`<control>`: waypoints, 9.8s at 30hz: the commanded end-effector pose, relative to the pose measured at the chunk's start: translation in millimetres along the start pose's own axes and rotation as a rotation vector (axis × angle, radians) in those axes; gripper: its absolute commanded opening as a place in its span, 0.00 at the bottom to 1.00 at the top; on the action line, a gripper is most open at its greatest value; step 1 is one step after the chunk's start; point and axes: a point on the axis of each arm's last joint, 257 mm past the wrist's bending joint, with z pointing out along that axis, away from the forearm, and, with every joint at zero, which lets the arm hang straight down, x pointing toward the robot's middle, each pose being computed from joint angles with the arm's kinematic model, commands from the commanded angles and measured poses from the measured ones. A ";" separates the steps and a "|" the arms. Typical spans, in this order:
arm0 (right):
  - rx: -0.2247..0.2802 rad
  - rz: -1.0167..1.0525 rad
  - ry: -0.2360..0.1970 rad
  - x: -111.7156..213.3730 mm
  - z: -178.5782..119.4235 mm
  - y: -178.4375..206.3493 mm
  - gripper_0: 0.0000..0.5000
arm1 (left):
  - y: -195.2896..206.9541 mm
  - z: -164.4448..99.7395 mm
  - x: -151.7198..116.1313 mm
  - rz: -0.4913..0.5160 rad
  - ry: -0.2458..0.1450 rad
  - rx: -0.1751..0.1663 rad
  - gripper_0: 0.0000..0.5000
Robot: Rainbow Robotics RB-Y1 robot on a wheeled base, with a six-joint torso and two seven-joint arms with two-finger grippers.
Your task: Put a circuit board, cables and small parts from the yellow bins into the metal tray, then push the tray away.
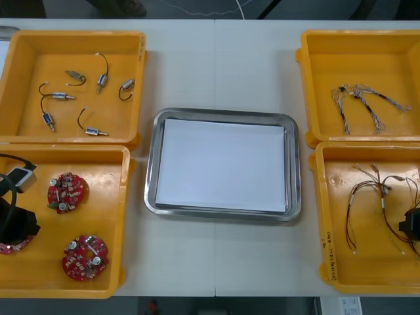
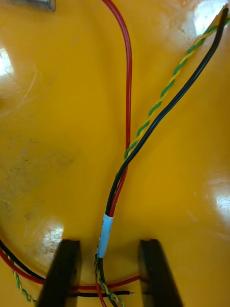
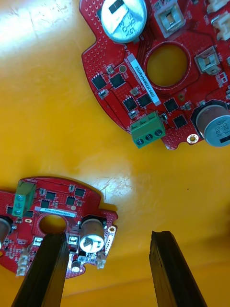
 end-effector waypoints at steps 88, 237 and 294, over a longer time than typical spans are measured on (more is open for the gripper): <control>-0.056 -0.731 -0.059 -49.6 -182.0 134.5 0.00 | -72.4 -140.9 -120.4 0.174 -0.017 0.016 0.00; -0.147 -1.764 0.019 -14.5 -60.2 388.5 0.00 | 36.3 -138.9 -225.0 -0.651 -0.120 -0.094 1.00; -0.081 -1.443 -0.051 -91.5 -120.3 333.3 1.00 | 67.3 -19.6 -273.3 -0.694 -0.219 -0.026 1.00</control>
